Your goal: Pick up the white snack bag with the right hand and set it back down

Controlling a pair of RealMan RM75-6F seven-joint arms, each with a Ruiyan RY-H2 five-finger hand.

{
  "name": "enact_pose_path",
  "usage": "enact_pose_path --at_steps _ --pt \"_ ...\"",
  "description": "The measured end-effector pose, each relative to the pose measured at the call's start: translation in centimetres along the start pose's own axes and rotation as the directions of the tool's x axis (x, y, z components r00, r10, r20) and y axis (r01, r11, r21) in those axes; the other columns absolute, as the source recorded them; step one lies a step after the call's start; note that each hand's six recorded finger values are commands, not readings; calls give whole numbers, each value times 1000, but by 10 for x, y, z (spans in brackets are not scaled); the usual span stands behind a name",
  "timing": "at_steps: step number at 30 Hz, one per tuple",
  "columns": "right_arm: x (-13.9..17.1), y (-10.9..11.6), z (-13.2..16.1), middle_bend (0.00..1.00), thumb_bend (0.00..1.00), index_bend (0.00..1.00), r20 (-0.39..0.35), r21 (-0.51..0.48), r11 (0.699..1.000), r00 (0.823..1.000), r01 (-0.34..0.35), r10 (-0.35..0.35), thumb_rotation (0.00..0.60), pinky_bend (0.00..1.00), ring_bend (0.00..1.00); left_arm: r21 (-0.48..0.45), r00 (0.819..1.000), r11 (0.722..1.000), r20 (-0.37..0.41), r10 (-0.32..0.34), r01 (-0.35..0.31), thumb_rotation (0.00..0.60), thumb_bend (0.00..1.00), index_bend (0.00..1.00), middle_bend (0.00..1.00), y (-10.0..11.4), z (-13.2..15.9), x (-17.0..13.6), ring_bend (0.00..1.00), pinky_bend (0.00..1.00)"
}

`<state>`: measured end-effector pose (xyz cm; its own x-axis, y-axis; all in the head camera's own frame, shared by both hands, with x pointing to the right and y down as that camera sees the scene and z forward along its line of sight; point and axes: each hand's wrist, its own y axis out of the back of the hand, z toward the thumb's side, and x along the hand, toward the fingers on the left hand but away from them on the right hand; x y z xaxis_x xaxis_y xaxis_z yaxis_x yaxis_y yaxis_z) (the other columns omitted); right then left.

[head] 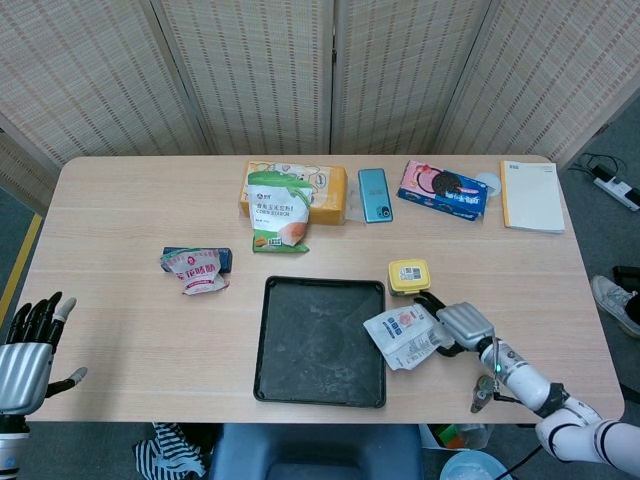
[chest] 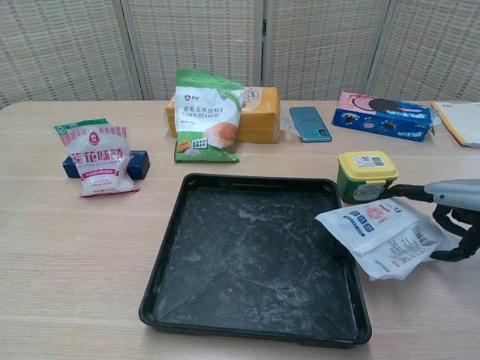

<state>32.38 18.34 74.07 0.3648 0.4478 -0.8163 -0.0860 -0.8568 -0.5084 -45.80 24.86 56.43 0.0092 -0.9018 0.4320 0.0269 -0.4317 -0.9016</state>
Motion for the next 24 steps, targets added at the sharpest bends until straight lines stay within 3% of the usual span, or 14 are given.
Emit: enact_pose_path --at_steps 16,22,24 --pt "-10 -5 1 11 329 0 16 30 1000 1000 -5 5 600 943 779 -5 1000 1000 5 2 -2 600 144 0 0 1 0 -2 58 15" --pt "-14 -4 0 150 329 17 24 61 997 999 37 -39 600 970 817 -3 1000 1000 5 2 -2 600 144 0 0 1 0 -2 58 15" --pt "-15 -3 0 278 328 139 26 67 996 998 59 -61 600 989 840 -4 1000 1000 6 2 -2 600 144 0 0 1 0 -2 59 15"
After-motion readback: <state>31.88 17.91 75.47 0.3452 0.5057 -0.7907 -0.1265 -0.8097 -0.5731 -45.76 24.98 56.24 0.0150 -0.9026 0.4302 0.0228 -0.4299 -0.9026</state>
